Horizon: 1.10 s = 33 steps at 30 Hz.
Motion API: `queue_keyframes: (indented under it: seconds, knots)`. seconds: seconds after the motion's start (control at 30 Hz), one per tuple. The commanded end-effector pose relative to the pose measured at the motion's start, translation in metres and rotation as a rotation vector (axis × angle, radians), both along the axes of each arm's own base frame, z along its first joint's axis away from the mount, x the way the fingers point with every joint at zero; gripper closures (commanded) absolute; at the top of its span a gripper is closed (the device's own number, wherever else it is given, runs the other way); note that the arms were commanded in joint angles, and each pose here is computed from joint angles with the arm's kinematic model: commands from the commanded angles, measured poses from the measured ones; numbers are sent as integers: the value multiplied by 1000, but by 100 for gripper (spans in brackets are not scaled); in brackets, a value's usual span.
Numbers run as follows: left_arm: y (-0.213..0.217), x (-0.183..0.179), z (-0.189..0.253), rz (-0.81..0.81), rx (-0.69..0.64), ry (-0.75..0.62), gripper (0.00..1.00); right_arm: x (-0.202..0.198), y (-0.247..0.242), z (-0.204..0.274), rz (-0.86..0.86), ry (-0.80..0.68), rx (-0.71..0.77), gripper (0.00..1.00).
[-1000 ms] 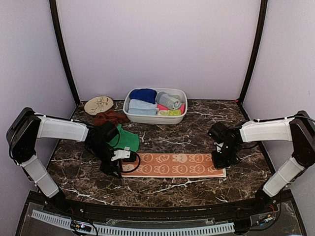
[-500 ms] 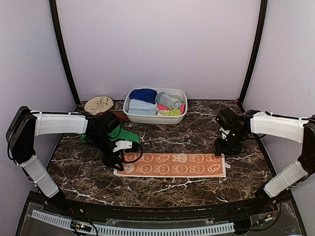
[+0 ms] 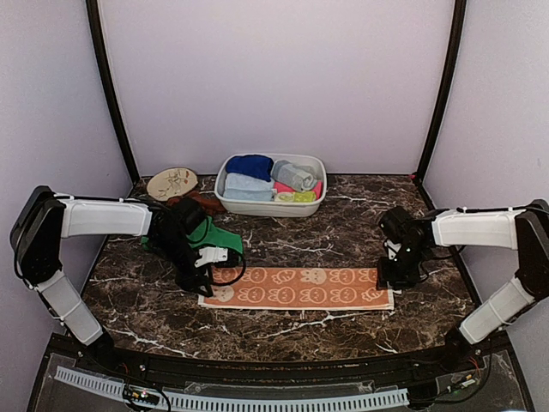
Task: Roll the towels
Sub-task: Adjust the towel at the center of the board.
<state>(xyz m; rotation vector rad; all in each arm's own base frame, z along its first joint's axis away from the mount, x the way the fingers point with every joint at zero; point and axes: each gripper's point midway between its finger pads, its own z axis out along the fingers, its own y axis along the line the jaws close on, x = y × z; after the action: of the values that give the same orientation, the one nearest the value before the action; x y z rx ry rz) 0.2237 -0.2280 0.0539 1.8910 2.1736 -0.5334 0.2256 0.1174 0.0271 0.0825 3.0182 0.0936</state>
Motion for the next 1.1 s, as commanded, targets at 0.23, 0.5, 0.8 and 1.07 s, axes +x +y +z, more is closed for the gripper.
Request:
queue_keyframes:
  seconds: [0.23, 0.5, 0.8, 1.07]
  knots:
    - [7, 3, -25, 19, 20, -35, 56, -2, 20, -11, -16, 15, 130, 77]
    - [-2, -8, -20, 16, -45, 22, 55, 2, 4, -1, -2, 11, 19, 100]
    - [-8, -9, -10, 16, -75, 37, 54, 9, -26, 14, 8, -13, -165, 100]
    - [-14, -11, 4, 13, -117, 43, 50, 15, -30, 21, 17, -15, -209, 97]
